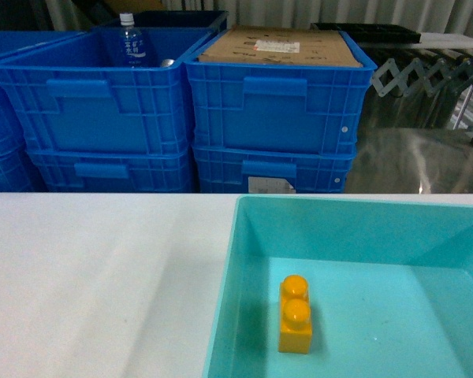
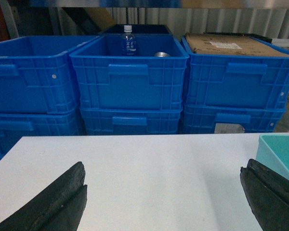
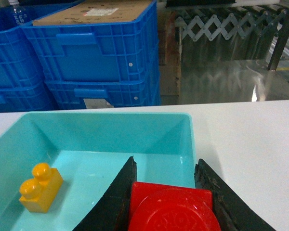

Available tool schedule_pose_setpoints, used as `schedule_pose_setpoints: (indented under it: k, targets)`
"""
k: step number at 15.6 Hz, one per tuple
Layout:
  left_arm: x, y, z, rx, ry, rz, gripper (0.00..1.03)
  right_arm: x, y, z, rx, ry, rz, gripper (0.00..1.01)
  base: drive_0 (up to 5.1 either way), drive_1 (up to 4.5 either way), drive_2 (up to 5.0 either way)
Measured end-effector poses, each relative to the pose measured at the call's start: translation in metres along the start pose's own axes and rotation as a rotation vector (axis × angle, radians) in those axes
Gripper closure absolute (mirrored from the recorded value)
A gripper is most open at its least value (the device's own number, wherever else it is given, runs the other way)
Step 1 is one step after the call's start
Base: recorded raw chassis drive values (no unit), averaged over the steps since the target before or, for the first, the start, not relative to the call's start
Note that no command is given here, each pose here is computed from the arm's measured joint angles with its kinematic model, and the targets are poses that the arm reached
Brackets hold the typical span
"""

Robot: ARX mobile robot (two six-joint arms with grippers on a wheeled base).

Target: Pick red block from blue box to shelf

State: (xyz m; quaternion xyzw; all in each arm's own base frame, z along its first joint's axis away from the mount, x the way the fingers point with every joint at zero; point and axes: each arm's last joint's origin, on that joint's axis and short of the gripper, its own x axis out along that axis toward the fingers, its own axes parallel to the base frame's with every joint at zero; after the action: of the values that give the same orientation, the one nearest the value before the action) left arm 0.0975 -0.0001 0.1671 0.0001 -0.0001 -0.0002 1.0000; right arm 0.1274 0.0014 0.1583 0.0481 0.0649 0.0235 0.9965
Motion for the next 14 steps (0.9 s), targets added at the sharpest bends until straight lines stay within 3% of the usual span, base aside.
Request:
schedule_pose_setpoints:
  k: [14]
  targets:
    - [0.0, 0.0, 0.0, 0.0, 0.0, 0.0, 0.05, -0.0066, -0.0008, 0.0023, 0.011, -0.034, 0.021, 0.72, -0.1, -0.09, -0.1]
